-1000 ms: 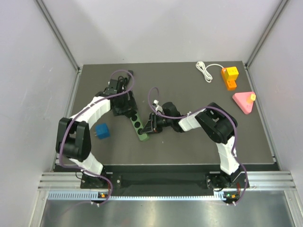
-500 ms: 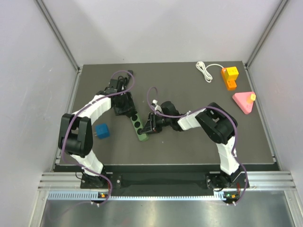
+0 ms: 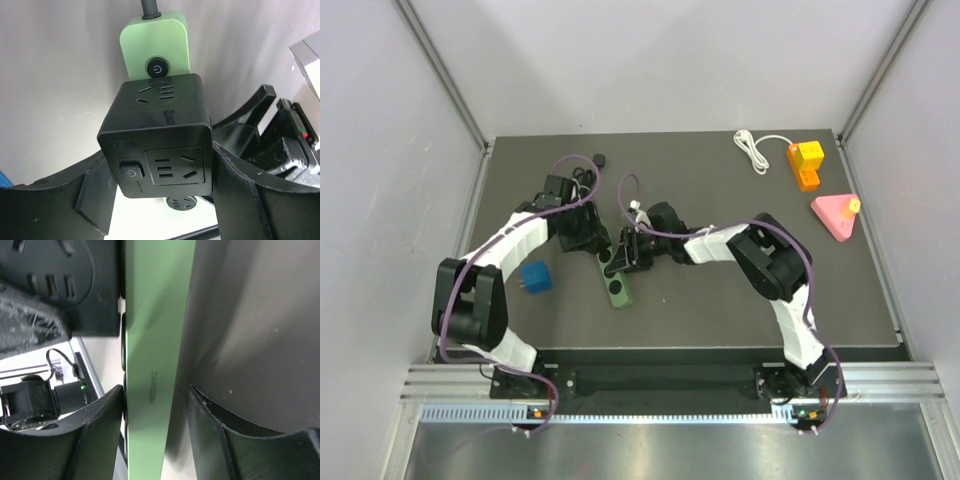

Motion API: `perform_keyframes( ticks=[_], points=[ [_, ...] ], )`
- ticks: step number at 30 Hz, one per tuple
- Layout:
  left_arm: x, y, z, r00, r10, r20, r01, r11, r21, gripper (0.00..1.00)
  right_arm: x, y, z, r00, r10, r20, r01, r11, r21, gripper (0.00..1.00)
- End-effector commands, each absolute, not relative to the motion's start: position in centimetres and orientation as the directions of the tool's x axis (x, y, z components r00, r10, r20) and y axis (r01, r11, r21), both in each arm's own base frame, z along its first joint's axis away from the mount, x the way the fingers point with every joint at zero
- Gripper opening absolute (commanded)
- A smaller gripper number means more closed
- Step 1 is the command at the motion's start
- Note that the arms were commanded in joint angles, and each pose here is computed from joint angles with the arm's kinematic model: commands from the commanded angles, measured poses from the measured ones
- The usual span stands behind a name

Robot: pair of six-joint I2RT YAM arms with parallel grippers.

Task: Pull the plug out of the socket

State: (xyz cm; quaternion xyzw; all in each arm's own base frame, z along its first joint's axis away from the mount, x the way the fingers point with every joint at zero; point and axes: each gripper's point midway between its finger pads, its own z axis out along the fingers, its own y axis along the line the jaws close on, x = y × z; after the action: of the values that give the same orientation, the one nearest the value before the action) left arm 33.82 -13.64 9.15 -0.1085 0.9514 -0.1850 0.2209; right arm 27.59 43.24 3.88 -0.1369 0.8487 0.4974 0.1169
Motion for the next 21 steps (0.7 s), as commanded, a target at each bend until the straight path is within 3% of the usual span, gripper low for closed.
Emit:
perform_keyframes(
  ticks=[1, 5, 15, 18, 21],
  points=[
    [34.4, -14.8, 12.9, -0.837, -0.287, -0.466, -0.035, 0.878, -0.477, 0.00, 28.3, 42.9, 1.5, -0.945, -0.101, -0.310, -0.315, 0.529, 0.788, 0.52],
    [34.3, -15.1, 13.3, -0.833, -0.294, -0.469, -0.028, 0.869, -0.494, 0.00, 28.9, 43.2, 1.5, -0.947, -0.083, -0.312, -0.307, 0.532, 0.790, 0.51],
    [33.6, -15.0, 14.2, -0.822, -0.308, -0.478, -0.028, 0.861, -0.507, 0.00, 30.7, 44.5, 1.6, -0.947, -0.040, -0.320, -0.292, 0.529, 0.797, 0.29],
    [33.6, -15.0, 14.2, -0.823, -0.308, -0.477, -0.028, 0.862, -0.507, 0.00, 31.0, 44.9, 1.8, -0.941, -0.040, -0.336, -0.308, 0.515, 0.800, 0.28],
    [33.4, -15.0, 14.3, -0.823, -0.309, -0.477, -0.027, 0.860, -0.510, 0.00, 31.3, 45.0, 1.9, -0.936, -0.037, -0.350, -0.320, 0.503, 0.803, 0.35]
  ],
)
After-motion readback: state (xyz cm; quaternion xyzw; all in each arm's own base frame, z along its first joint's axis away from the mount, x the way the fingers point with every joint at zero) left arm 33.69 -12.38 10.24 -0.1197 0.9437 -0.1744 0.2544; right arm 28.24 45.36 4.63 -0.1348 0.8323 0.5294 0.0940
